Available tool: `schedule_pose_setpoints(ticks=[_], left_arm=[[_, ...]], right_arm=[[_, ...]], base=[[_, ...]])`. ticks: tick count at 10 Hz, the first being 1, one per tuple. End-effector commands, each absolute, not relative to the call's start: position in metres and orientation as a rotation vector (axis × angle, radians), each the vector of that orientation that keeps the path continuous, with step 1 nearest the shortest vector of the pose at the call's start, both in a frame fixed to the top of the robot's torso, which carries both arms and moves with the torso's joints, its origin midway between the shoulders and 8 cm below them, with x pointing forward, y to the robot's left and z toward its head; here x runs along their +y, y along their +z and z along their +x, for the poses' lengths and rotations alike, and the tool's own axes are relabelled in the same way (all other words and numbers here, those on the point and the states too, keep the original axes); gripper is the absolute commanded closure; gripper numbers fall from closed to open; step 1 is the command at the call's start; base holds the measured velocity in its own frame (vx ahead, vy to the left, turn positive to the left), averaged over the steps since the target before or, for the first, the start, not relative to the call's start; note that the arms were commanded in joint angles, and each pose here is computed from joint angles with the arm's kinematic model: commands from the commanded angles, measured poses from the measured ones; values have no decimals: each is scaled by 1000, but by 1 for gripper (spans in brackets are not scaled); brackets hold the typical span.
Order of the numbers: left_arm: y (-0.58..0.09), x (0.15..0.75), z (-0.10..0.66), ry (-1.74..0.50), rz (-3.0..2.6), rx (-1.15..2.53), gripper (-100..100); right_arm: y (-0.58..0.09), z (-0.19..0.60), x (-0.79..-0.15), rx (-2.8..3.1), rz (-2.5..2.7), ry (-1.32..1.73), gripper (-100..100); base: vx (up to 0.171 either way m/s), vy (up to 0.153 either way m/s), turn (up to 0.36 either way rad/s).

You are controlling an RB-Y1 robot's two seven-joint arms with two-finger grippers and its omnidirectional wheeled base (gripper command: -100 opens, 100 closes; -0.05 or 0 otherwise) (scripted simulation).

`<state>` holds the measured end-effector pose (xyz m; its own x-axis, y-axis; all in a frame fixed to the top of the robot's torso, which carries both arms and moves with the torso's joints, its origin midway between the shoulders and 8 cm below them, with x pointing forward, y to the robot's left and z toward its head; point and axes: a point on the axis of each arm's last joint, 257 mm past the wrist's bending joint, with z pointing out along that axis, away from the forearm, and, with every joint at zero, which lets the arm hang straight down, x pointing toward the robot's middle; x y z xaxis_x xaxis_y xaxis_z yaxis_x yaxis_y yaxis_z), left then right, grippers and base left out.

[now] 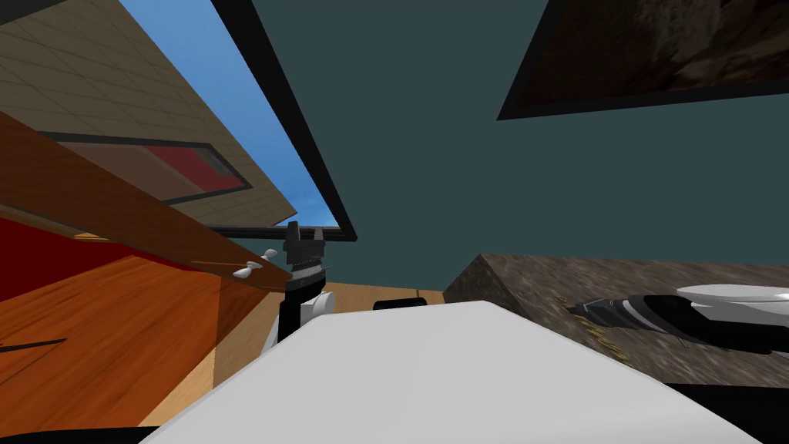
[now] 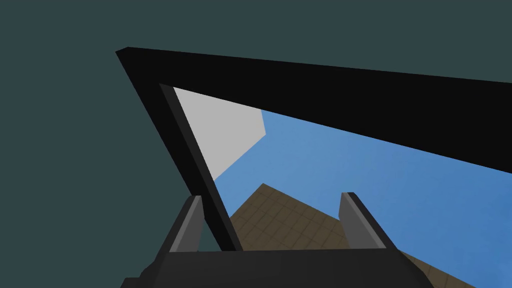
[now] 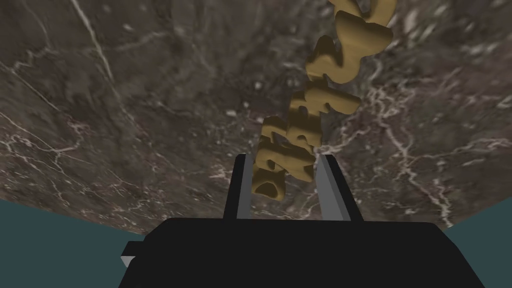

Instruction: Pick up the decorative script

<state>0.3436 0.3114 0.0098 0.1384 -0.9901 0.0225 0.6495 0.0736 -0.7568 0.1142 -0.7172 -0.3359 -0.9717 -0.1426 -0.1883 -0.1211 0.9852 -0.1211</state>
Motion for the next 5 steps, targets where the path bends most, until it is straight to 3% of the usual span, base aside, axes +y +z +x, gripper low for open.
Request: schedule_pose_setpoints(ticks=[1, 3, 4, 5], left_arm=[[10, 311, 344, -1346, -719, 595, 0], [10, 311, 344, -1346, -719, 596, 0], [10, 311, 344, -1346, -720, 596, 0], [10, 311, 344, -1346, -719, 595, 0]], right_arm=[[-332, 114, -716, 2932, -220, -160, 100], [-321, 121, -713, 2924, -304, -149, 100], [-324, 118, -715, 2929, -273, -156, 100], [-324, 117, -714, 2930, -280, -154, 0]], base=[[60, 7, -237], [124, 32, -307], [67, 37, -75], [8, 7, 9]])
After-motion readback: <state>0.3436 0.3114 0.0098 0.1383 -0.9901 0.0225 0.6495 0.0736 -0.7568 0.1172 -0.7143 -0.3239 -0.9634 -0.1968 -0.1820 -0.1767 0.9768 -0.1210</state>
